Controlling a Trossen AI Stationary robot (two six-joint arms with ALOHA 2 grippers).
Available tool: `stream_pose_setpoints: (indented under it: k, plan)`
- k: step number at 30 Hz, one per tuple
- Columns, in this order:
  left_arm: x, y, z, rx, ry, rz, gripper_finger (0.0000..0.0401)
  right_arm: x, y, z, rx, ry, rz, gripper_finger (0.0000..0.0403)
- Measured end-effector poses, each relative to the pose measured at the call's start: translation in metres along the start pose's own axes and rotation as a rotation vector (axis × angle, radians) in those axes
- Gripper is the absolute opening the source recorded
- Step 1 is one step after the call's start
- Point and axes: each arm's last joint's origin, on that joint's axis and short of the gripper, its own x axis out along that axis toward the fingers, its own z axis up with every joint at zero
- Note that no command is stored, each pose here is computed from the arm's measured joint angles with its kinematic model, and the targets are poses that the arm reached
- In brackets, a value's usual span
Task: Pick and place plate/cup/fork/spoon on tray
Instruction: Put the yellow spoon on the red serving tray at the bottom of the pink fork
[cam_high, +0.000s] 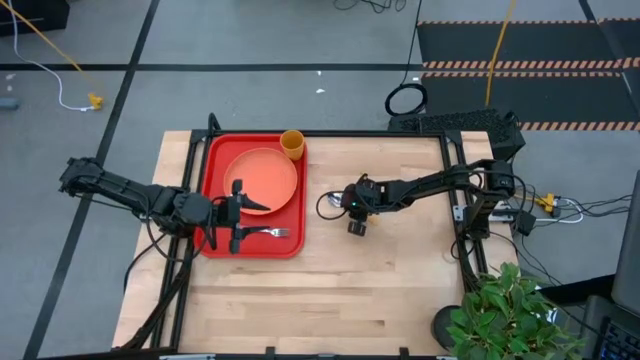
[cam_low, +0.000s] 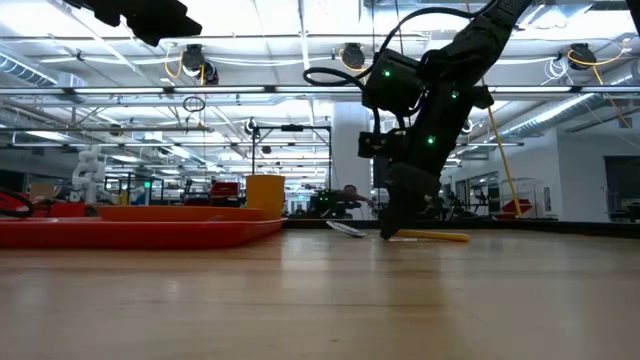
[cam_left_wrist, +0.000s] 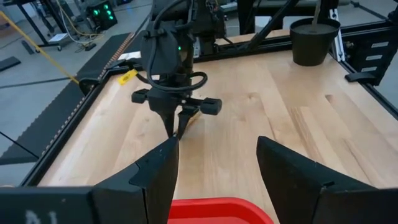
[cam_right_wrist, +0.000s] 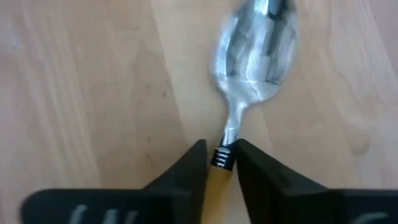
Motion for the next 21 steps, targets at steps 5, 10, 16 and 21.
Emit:
stream_pose_setpoints:
  k: [5,10,16,21]
  plan:
    - [0.000,0.000,0.000,-0.001,-0.002,0.004,0.0218,-0.003,0.000,0.000,-0.065,-0.002,0.003,0.0019]
    - [0.000,0.002,0.001,0.003,-0.007,0.061,0.0218,-0.024,-0.003,0.006,-0.088,-0.075,0.006,0.0030]
    - [0.000,0.006,0.006,-0.006,-0.051,0.141,0.0218,-0.065,-0.002,0.025,-0.170,-0.310,0.058,0.0019]
    - [0.001,0.010,0.006,-0.046,-0.051,0.161,0.0218,-0.097,0.005,0.042,-0.304,-0.586,0.137,0.0019]
